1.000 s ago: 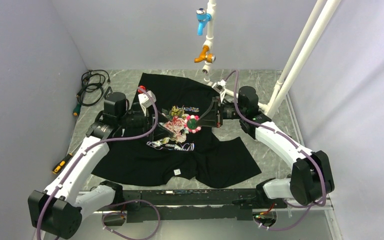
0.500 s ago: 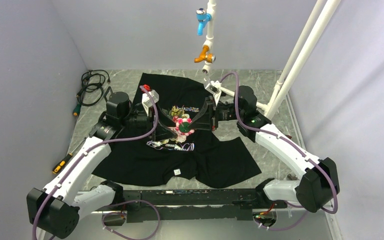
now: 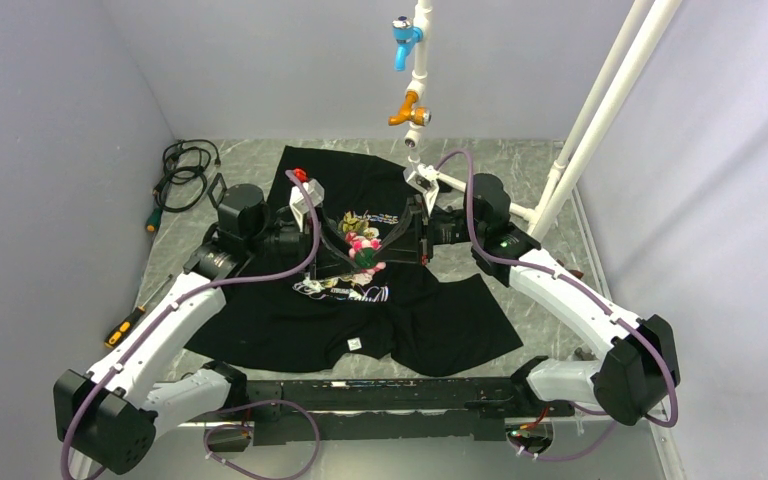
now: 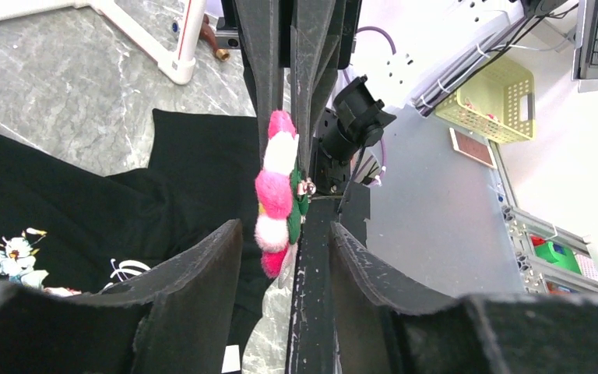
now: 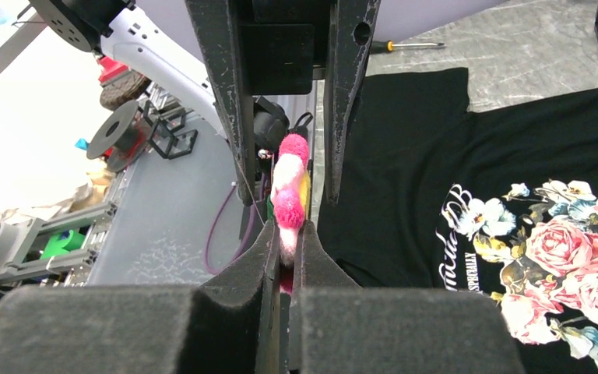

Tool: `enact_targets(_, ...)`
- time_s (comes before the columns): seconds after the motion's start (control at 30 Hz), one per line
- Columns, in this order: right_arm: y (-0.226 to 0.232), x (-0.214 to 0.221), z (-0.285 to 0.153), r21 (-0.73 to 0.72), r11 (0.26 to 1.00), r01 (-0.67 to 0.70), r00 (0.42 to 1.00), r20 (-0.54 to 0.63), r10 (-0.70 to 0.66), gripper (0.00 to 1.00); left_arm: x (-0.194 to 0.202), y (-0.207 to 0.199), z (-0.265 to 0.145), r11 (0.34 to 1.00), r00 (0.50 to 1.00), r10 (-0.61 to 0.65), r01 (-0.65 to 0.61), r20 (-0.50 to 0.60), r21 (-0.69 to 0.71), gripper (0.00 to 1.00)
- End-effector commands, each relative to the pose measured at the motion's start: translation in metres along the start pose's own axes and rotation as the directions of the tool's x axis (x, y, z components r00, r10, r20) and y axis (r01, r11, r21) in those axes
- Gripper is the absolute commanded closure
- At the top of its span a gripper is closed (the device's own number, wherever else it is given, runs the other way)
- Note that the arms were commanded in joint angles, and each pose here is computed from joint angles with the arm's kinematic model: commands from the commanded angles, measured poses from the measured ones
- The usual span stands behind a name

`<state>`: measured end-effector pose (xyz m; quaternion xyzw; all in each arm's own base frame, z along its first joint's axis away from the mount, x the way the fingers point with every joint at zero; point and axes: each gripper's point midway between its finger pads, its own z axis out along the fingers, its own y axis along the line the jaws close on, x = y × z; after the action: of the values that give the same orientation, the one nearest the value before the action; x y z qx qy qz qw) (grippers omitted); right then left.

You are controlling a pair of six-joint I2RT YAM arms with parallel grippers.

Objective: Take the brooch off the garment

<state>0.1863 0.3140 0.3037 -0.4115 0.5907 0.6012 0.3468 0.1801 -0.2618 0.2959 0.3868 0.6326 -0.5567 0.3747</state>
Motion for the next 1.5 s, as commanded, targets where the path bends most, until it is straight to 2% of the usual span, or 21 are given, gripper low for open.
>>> enact_targets(0.0, 0.011, -0.019, 0.000, -0.011, 0.996, 0.091, 0.995, 0.029, -0.091, 1.00, -0.015, -0.004, 0.002, 1.000, 0.999, 0.018, -0.019, 0.045, 0.017, 0.52)
enact_targets(0.27, 0.009, -0.021, 0.002, -0.012, 0.996, 0.091, 0.995, 0.034, -0.091, 1.00, -0.012, -0.004, 0.005, 0.999, 0.998, -0.022, 0.021, 0.054, 0.030, 0.64)
enact_targets(0.4, 0.010, -0.022, 0.002, -0.012, 0.996, 0.087, 0.996, 0.036, -0.087, 1.00, -0.009, -0.005, 0.006, 0.999, 0.998, -0.037, 0.035, 0.047, 0.040, 0.77)
enact_targets(0.57, 0.010, -0.019, 0.001, -0.012, 0.996, 0.084, 0.996, 0.033, -0.084, 0.99, -0.008, -0.006, 0.008, 0.995, 0.996, -0.081, 0.078, 0.048, 0.056, 0.81)
enact_targets(0.63, 0.011, -0.019, 0.001, -0.012, 0.996, 0.084, 0.996, 0.032, -0.084, 0.96, -0.006, -0.006, 0.008, 0.994, 0.994, -0.096, 0.094, 0.044, 0.060, 0.91)
enact_targets(0.67, 0.011, -0.019, 0.001, -0.011, 0.996, 0.083, 0.996, 0.031, -0.083, 0.94, -0.006, -0.006, 0.009, 0.993, 0.994, -0.105, 0.102, 0.042, 0.060, 1.00)
enact_targets(0.73, 0.009, -0.018, 0.000, -0.003, 0.997, 0.083, 0.996, 0.028, -0.083, 0.85, -0.006, -0.005, 0.009, 0.992, 0.992, -0.118, 0.116, 0.041, 0.057, 1.00)
enact_targets(0.93, 0.003, -0.013, -0.005, 0.038, 0.996, 0.086, 0.996, -0.007, -0.085, 0.46, -0.004, 0.002, 0.006, 0.983, 0.983, -0.182, 0.181, 0.039, 0.018, 1.00)
enact_targets(1.1, 0.006, -0.018, -0.008, 0.062, 0.993, 0.102, 0.995, 0.007, -0.103, 0.33, -0.004, 0.006, 0.006, 0.975, 0.974, -0.222, 0.222, 0.047, -0.005, 1.00)
enact_targets(1.17, 0.006, -0.022, -0.007, 0.077, 0.991, 0.106, 0.994, 0.012, -0.107, 0.17, -0.006, 0.010, 0.006, 0.970, 0.969, -0.241, 0.243, 0.056, -0.029, 1.00)
enact_targets(1.23, 0.006, -0.024, -0.005, 0.095, 0.989, 0.112, 0.993, 0.011, -0.114, 0.13, -0.006, 0.012, 0.006, 0.966, 0.966, -0.251, 0.254, 0.060, -0.044, 1.00)
enact_targets(1.47, -0.005, -0.022, 0.008, 0.169, 0.976, 0.134, 0.991, -0.025, -0.132, 0.15, -0.010, 0.014, 0.006, 0.965, 0.965, -0.251, 0.256, 0.080, -0.060, 1.00)
